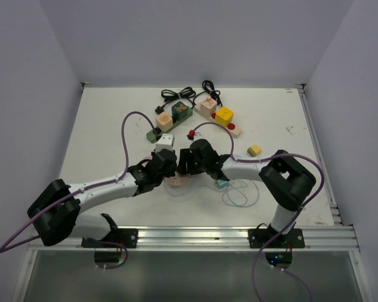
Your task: Pull the plug off the socket
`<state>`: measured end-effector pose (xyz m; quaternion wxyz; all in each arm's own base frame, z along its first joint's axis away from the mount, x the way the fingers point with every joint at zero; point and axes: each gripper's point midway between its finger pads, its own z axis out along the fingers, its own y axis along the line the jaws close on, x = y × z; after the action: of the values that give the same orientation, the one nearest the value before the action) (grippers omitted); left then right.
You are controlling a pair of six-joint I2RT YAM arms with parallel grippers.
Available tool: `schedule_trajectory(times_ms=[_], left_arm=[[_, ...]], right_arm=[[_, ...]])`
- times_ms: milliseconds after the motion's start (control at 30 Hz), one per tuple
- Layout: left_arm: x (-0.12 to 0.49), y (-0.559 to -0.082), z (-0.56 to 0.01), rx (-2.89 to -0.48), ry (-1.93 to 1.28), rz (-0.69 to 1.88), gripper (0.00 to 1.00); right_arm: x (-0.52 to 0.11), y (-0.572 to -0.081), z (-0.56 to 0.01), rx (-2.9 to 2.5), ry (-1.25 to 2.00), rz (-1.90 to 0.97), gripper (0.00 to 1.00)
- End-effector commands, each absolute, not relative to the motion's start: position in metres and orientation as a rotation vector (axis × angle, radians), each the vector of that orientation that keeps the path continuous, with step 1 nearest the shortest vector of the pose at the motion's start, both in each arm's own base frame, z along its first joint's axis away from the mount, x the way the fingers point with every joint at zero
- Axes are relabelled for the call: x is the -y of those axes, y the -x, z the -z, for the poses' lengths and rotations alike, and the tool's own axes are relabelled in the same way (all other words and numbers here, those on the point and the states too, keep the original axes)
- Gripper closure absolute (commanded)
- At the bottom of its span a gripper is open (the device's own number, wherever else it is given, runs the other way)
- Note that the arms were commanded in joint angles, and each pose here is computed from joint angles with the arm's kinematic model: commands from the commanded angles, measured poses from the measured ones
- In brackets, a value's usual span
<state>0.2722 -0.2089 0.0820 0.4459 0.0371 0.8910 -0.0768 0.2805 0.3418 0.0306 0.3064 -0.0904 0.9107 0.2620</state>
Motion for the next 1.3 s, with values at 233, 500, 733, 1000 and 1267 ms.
schedule_trajectory(times_ms=[233,500,733,1000,1267], left_arm=[[0.224,-0.282,-0.151,-2.068,-0.070,0.333,1.00],[0.259,-0.279,-0.182,-2.020,-0.148,0.539,0.96],[0.330,-0.286,-0.171,-2.035,-0.250,0.804,0.84],[0.407,-0.301,-0.145,-2.083,-0.319,1.046,0.75],[0.437,-0.301,-0.104,-2.162,-0.337,1.141,0.65]], right_arm=[[-0.289,-0.272,-0.031,-2.519,0.254,-0.476,0.31],[-0.253,-0.306,-0.090,-2.383,0.124,-0.571,0.26],[-0.149,-0.322,-0.150,-2.212,-0.142,-0.424,0.26],[-0.102,-0.306,-0.174,-2.107,-0.266,-0.402,0.25],[-0.093,-0.301,-0.152,-2.142,-0.286,-0.404,0.25]])
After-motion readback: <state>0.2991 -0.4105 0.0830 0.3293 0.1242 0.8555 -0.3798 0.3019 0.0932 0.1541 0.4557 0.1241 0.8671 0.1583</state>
